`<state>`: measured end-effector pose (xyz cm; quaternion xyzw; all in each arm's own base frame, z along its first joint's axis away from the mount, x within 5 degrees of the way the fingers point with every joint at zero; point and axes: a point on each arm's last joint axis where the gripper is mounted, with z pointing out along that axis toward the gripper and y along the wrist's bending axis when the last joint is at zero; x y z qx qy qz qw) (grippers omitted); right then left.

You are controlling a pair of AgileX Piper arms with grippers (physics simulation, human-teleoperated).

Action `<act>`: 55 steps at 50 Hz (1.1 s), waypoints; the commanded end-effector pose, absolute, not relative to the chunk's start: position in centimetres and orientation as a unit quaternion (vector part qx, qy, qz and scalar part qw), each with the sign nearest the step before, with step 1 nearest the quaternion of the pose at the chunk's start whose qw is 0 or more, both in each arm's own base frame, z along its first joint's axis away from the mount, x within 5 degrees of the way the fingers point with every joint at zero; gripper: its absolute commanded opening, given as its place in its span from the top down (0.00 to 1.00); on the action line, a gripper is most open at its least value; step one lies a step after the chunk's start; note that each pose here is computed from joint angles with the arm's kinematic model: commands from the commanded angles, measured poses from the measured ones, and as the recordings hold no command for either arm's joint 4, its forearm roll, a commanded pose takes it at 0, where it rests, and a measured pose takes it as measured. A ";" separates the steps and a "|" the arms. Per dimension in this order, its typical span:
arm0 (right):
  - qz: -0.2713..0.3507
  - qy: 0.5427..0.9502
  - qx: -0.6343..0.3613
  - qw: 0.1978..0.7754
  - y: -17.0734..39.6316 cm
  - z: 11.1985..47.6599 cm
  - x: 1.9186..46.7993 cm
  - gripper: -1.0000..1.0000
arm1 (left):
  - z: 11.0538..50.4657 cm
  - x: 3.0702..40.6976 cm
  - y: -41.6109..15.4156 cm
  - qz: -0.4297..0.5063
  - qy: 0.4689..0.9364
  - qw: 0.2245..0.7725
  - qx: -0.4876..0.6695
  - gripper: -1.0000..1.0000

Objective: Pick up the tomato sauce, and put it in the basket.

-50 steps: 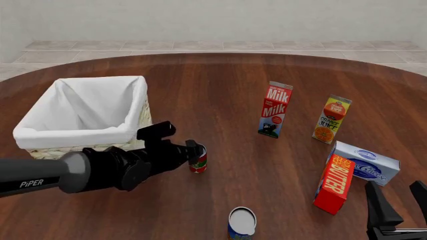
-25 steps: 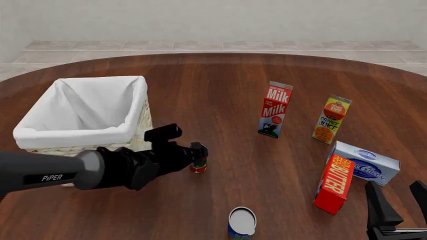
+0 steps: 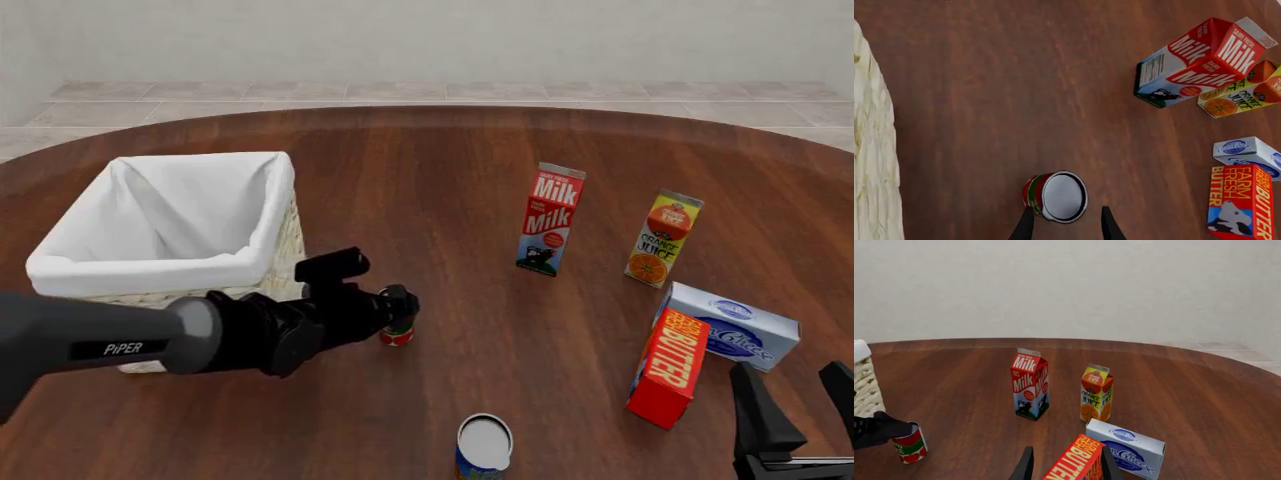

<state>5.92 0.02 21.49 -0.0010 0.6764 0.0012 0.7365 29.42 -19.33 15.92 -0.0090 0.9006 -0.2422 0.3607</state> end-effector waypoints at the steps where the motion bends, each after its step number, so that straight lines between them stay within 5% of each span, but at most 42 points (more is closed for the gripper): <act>1: 0.000 0.676 0.000 0.737 0.0 21.5 5.9 0.00 | 15.5 29.7 -19.4 -0.240 0.902 0.360 -0.009 0.00; 55: 0.000 0.676 0.000 0.737 0.0 21.5 5.9 0.00 | 13.2 31.1 -20.4 -0.232 0.908 0.348 -0.006 0.00</act>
